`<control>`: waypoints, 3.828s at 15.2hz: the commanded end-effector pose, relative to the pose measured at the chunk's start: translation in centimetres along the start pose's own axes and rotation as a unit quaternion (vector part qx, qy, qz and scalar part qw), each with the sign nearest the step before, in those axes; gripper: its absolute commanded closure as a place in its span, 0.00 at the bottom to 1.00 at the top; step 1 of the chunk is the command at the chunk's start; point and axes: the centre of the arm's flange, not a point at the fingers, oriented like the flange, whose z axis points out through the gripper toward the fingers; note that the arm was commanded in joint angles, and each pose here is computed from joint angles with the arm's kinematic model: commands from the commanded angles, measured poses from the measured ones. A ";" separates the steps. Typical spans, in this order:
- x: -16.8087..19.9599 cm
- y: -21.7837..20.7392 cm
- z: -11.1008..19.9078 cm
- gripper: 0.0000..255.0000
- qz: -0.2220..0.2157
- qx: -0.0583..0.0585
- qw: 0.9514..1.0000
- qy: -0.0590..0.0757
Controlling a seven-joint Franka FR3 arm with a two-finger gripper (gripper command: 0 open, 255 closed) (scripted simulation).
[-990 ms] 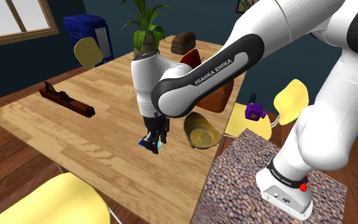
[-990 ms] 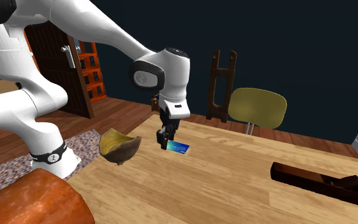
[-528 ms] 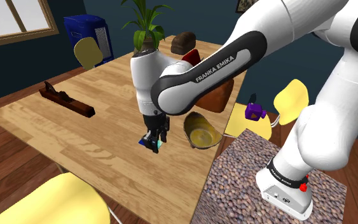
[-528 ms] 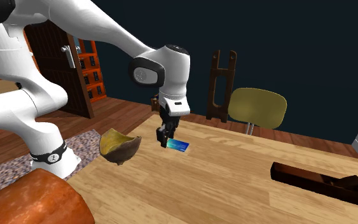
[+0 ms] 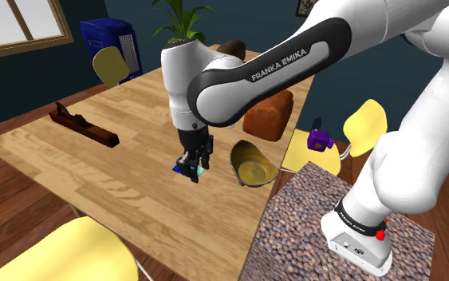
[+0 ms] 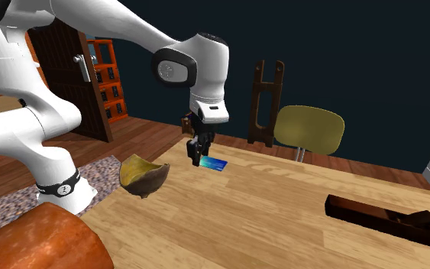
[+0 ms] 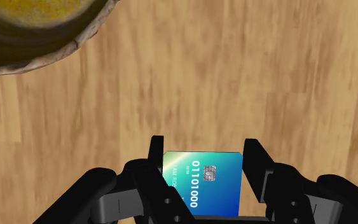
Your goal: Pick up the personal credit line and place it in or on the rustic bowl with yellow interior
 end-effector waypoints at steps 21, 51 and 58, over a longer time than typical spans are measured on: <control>-1.7 -0.4 -11.4 1.00 0.000 0.000 1.000 0.000; -14.9 12.5 -3.3 1.00 0.000 0.000 1.000 0.000; -14.8 12.5 -3.0 1.00 0.000 0.000 1.000 0.000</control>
